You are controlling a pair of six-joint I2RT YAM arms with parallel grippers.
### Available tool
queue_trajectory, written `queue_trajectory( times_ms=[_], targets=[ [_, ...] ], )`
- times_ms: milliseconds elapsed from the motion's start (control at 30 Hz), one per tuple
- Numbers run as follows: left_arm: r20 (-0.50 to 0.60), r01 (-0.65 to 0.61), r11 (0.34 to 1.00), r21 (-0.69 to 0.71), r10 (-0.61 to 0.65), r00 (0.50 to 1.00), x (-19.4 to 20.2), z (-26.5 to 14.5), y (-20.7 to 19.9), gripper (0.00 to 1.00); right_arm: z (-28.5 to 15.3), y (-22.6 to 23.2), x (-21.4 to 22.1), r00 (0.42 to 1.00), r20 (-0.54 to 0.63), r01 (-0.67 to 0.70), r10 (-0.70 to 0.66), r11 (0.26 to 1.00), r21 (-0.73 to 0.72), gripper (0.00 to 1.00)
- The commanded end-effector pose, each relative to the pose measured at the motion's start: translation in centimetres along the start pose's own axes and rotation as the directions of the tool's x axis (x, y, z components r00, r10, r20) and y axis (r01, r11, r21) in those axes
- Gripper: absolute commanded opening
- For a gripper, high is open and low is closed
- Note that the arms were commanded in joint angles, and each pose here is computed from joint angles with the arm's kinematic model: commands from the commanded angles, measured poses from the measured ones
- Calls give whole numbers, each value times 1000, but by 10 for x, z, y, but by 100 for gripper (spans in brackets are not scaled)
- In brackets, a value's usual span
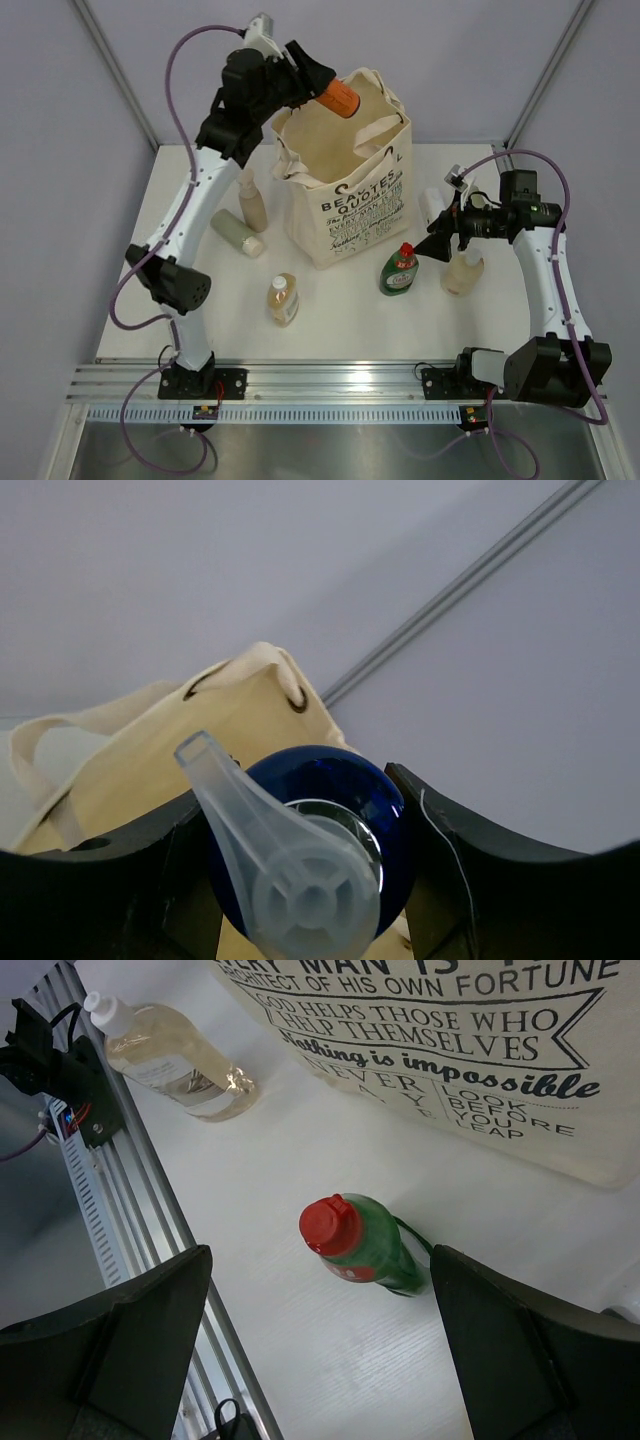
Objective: Place the personal care products into the canvas bag
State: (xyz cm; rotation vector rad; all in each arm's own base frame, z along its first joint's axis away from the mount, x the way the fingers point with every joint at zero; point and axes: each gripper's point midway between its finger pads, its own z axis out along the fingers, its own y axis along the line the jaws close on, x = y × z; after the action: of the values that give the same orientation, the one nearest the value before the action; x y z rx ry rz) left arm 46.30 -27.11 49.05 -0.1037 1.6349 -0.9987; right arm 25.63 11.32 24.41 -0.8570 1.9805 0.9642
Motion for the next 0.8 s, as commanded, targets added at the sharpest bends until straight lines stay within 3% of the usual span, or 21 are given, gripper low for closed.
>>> queue_trajectory(
  times_ms=[0,167,400,533,600,767],
  targets=[
    [114,-181,983,21,177,978,-7,20,-35,0,-1,10,-4,999,35,36,-35,999,-19,99],
    [58,-395,914,-91,401,914,44,53,-12,0,-1,10,-1,999,32,32,-32,999,-14,99],
    [-115,-459,888,20,458,881,131,77,15,2,0,7,6,1000,12,26,-26,1000,1,99],
    [-214,-479,878,19,471,856,177,85,41,16,1,3,4,1000,13,21,-21,1000,7,100],
    [-253,-465,885,-4,449,857,194,86,56,36,1,0,3,1000,9,24,-24,1000,19,100],
    [-293,-448,894,-15,424,857,210,86,68,66,2,-9,15,999,-41,28,-26,999,41,99]
  ],
)
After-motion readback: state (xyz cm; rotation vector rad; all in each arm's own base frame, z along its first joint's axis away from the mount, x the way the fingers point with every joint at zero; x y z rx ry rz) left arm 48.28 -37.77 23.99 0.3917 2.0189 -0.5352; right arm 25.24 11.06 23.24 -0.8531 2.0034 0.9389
